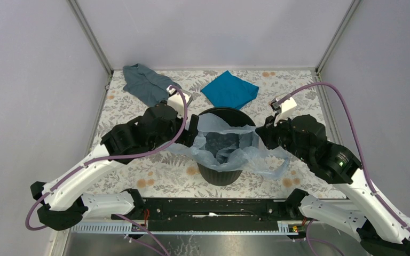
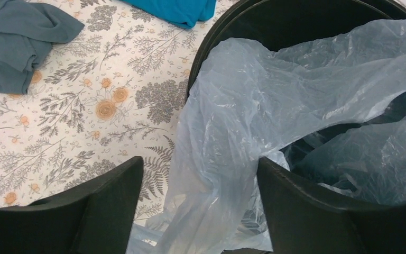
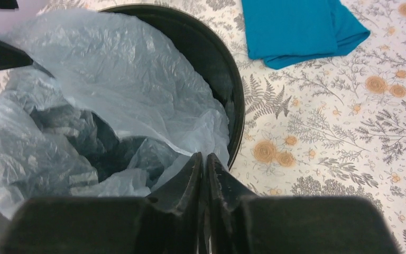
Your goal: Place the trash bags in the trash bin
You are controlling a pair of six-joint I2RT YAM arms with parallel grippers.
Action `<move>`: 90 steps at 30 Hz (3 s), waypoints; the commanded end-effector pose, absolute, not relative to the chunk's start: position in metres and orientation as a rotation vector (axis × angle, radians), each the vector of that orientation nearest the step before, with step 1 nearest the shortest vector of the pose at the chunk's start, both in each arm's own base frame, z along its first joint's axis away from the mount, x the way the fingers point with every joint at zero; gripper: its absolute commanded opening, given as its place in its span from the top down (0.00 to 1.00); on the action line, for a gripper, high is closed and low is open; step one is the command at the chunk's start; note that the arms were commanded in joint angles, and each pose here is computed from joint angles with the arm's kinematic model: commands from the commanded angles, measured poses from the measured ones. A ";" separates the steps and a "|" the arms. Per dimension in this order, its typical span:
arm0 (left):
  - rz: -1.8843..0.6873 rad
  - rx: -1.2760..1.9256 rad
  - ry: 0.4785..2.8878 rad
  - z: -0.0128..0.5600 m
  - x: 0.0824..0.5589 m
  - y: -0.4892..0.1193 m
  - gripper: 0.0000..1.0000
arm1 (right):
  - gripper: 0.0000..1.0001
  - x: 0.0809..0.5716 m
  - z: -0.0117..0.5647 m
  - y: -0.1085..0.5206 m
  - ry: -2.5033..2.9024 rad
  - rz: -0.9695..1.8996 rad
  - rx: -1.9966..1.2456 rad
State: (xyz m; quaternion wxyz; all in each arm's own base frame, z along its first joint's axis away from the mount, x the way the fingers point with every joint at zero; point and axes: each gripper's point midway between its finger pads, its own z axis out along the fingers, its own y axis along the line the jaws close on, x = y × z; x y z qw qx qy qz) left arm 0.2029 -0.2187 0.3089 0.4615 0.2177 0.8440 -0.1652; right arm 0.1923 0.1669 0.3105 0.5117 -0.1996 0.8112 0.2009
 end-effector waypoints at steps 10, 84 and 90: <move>-0.335 0.327 2.008 0.336 0.251 -0.228 0.47 | 1.00 0.247 0.325 0.158 1.882 0.316 -0.163; -0.465 -0.040 2.282 0.205 0.286 -0.170 0.36 | 0.52 0.274 0.254 0.209 2.087 0.630 -0.147; -0.430 -0.010 2.313 0.200 0.273 -0.159 0.26 | 0.31 0.248 0.268 0.132 2.093 0.271 -0.152</move>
